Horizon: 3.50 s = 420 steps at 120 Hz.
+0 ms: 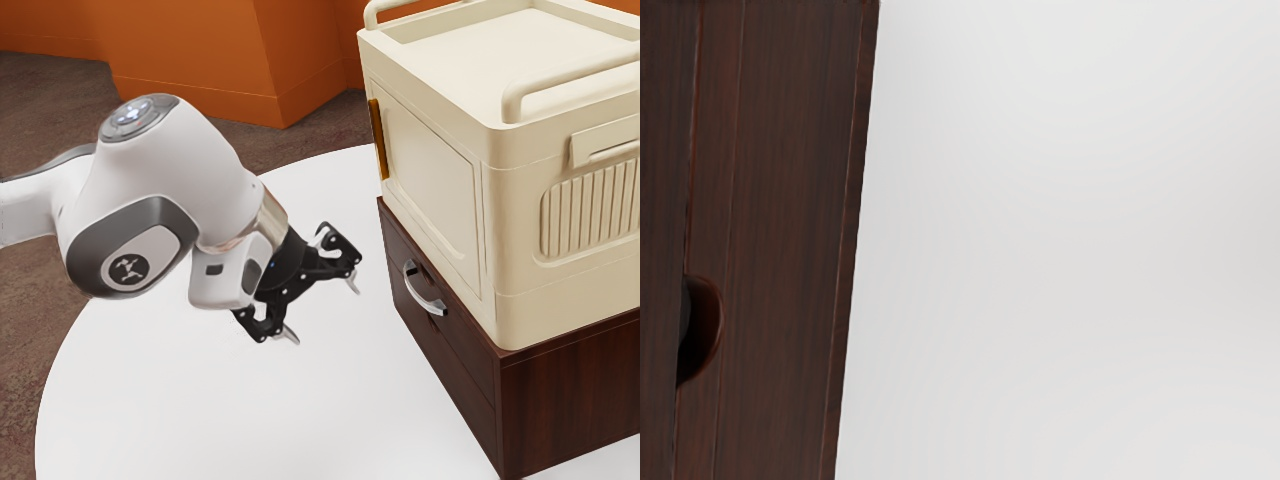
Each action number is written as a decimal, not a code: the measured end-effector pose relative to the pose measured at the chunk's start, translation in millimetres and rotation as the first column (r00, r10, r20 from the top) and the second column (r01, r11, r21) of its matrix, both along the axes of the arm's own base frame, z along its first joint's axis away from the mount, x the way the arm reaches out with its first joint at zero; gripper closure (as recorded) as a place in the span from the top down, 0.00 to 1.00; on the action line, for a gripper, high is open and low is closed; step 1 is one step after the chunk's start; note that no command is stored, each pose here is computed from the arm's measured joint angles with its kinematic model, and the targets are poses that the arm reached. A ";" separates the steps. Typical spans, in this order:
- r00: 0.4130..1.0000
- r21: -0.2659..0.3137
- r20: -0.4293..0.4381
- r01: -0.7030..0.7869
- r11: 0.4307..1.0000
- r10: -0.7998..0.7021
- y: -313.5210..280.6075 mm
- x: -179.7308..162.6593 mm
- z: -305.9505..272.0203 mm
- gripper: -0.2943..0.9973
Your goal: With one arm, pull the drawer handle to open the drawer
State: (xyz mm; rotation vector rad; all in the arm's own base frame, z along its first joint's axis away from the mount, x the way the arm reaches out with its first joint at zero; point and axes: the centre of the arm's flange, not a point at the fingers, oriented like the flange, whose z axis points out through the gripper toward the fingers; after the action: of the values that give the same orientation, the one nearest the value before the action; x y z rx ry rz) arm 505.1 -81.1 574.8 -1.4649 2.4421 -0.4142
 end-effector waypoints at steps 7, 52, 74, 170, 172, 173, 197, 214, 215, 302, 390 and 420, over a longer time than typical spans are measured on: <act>1.000 0.004 0.009 0.021 1.000 -0.021 -6.6 4.4 -1.0 0.77; 0.996 0.009 0.040 0.083 0.997 -0.083 -15.3 30.1 -8.6 0.77; 0.993 0.000 0.067 0.098 0.995 -0.097 -12.9 41.5 -13.0 0.77; 0.988 -0.007 0.089 0.125 0.992 -0.124 -8.8 60.5 -50.2 0.77; 0.988 -0.007 0.088 0.126 0.992 -0.125 -9.2 60.2 -50.6 0.77; 0.988 -0.006 0.087 0.127 0.992 -0.125 -9.4 60.1 -50.9 0.77; 0.989 0.004 0.073 0.129 0.992 -0.129 -9.5 55.3 -52.9 0.77; 0.989 0.006 0.073 0.129 0.992 -0.129 -7.1 52.0 -50.5 0.76; 0.989 0.007 0.073 0.128 0.992 -0.128 -6.9 51.7 -50.4 0.76; 0.992 0.017 0.083 0.093 0.996 -0.094 26.0 1.0 -40.0 0.77; 0.995 0.012 0.073 0.066 0.998 -0.067 50.8 -39.4 -43.6 0.77; 0.995 0.010 0.082 0.053 0.999 -0.054 60.6 -59.5 -41.2 0.76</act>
State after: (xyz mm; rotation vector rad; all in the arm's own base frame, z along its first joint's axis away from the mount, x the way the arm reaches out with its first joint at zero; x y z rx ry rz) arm 445.7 -20.4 533.5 -1.3547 2.4197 -0.4663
